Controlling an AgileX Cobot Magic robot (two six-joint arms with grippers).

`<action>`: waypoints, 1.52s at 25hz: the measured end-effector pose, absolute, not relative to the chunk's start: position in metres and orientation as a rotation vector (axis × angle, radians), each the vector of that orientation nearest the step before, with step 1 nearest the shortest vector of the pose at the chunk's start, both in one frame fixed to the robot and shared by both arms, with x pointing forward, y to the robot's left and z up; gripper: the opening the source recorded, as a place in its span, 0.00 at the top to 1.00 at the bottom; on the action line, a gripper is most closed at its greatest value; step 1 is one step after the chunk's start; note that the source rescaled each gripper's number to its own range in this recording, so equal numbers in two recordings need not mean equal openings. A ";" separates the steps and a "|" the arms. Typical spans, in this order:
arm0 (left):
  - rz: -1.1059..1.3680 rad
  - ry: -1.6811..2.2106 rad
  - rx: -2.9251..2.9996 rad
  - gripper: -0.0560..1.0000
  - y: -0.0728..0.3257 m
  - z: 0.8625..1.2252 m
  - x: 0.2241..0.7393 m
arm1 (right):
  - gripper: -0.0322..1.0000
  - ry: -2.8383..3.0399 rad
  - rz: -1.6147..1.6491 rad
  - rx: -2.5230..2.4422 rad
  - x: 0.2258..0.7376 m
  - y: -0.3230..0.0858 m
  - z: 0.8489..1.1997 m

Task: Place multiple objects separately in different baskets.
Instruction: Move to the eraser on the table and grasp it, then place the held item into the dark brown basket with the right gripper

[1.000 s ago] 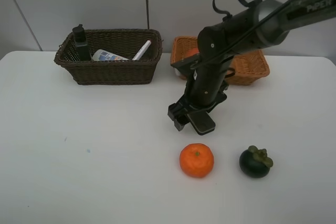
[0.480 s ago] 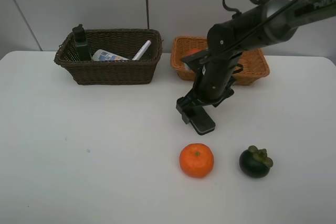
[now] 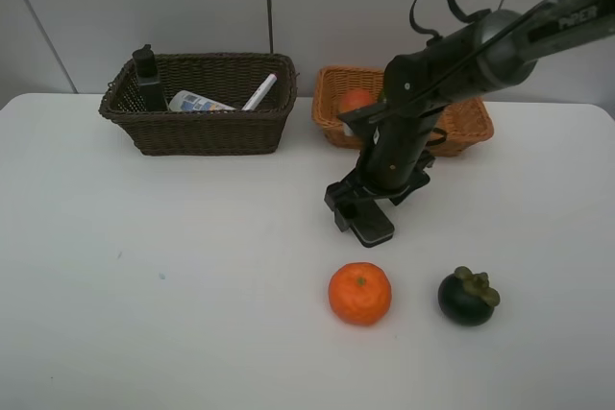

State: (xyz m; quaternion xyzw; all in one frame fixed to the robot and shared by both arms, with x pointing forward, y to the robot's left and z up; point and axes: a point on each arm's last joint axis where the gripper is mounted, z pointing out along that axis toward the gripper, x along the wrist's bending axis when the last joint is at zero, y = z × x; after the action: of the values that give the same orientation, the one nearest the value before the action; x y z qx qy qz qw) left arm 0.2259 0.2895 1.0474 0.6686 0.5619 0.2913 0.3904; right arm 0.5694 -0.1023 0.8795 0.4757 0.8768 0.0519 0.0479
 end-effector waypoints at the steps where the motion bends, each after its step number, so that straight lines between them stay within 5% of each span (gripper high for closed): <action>1: 0.740 1.428 1.699 0.00 0.290 1.047 0.226 | 0.00 2.673 0.160 1.448 0.570 -0.102 0.878; 14: 0.740 1.428 1.699 0.00 0.290 1.047 0.226 | 0.04 2.675 0.156 1.445 0.571 -0.102 0.870; 17: 0.740 1.428 1.699 0.00 0.290 1.047 0.226 | 0.27 2.679 0.140 1.423 0.571 -0.103 0.868; 20: 0.740 1.428 1.699 0.00 0.290 1.047 0.226 | 0.67 2.686 0.139 1.403 0.572 -0.102 0.868; 29: 0.740 1.428 1.699 0.00 0.290 1.047 0.226 | 0.68 2.687 0.168 1.447 0.568 -0.102 0.883; 38: 0.740 1.428 1.699 0.00 0.290 1.047 0.226 | 0.68 2.389 0.768 1.322 0.595 -0.083 1.023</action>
State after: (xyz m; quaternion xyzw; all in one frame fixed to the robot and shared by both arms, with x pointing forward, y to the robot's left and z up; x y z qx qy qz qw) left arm 0.2259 0.2895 1.0474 0.6686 0.5619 0.2913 0.3904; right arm 0.5948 -0.0834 1.0233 0.4608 0.8325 0.2674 0.1520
